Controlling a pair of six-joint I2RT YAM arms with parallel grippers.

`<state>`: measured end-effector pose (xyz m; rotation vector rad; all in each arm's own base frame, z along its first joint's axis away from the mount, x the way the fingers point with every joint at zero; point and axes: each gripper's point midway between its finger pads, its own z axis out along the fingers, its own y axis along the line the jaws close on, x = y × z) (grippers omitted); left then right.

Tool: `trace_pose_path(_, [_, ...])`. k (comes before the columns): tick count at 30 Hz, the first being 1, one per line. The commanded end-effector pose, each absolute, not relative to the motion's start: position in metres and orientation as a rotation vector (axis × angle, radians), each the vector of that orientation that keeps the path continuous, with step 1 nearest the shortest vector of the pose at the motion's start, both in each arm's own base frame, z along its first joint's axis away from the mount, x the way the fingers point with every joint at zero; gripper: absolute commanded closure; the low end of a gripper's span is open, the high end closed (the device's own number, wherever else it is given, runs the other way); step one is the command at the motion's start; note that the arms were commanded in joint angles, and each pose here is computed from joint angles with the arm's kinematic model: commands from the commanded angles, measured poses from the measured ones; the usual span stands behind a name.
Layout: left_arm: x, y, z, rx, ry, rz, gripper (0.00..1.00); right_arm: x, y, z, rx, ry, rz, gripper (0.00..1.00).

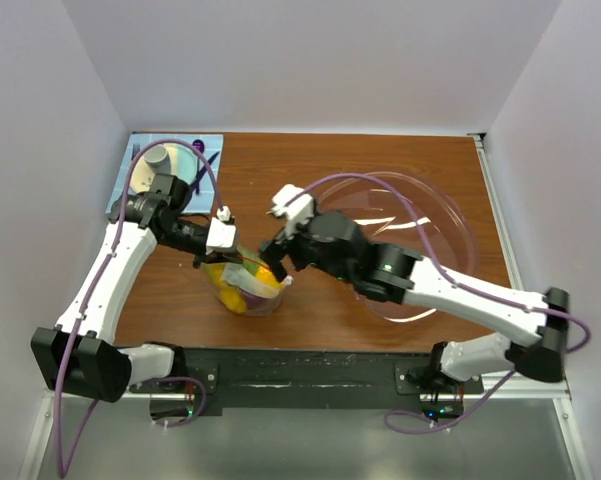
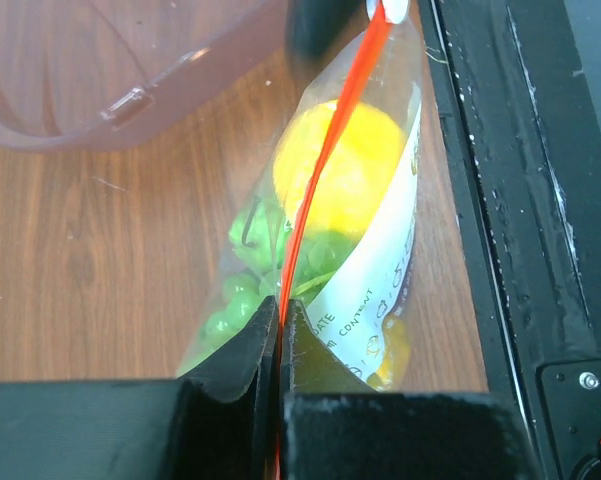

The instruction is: Open the zip-top bag and remove the fake food

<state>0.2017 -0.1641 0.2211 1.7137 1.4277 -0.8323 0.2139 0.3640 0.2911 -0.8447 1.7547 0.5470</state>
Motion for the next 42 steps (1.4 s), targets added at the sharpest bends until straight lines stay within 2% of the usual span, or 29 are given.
trace_pose_path(1, [0.201,-0.17,0.258,1.64,1.373,-0.833,1.0,0.197,0.331,0.327,-0.64,1.598,0.743,0.01])
trace_pose_path(2, [0.2,-0.17,0.26,1.628,1.369,-0.845,1.0,0.191,0.328,0.304,-0.642,1.582,0.774,0.01])
trace_pose_path(3, [0.201,-0.17,0.26,1.622,1.372,-0.851,1.0,0.182,0.317,0.315,-0.615,1.523,0.83,0.01])
trace_pose_path(7, [0.199,-0.17,0.258,1.603,1.392,-0.874,1.0,0.166,0.31,0.286,-0.614,1.485,0.92,0.02])
trace_pose_path(12, [0.196,-0.174,0.265,1.569,1.393,-0.913,1.0,0.163,0.322,0.275,-0.642,1.481,0.96,0.14])
trace_pose_path(20, [0.19,-0.175,0.277,1.528,1.401,-0.927,1.0,0.17,0.334,0.285,-0.623,1.437,0.97,0.23])
trace_pose_path(23, [0.187,-0.175,0.278,1.523,1.402,-0.925,1.0,0.17,0.335,0.287,-0.626,1.437,0.97,0.32])
trace_pose_path(24, [0.186,-0.175,0.278,1.518,1.406,-0.929,1.0,0.17,0.335,0.286,-0.628,1.438,0.97,0.39])
trace_pose_path(26, [0.185,-0.175,0.279,1.512,1.403,-0.937,1.0,0.169,0.335,0.283,-0.632,1.449,0.969,0.47])
trace_pose_path(27, [0.184,-0.175,0.279,1.511,1.404,-0.94,1.0,0.169,0.335,0.283,-0.632,1.449,0.969,0.55])
trace_pose_path(34, [0.175,-0.176,0.27,1.502,1.409,-0.975,1.0,0.165,0.335,0.288,-0.652,1.432,0.986,0.7])
trace_pose_path(40, [0.171,-0.175,0.259,1.501,1.428,-0.996,1.0,0.157,0.343,0.296,-0.714,1.414,1.02,0.88])
trace_pose_path(42, [0.17,-0.176,0.259,1.495,1.429,-1.008,0.79,0.154,0.347,0.293,-0.739,1.42,1.034,0.95])
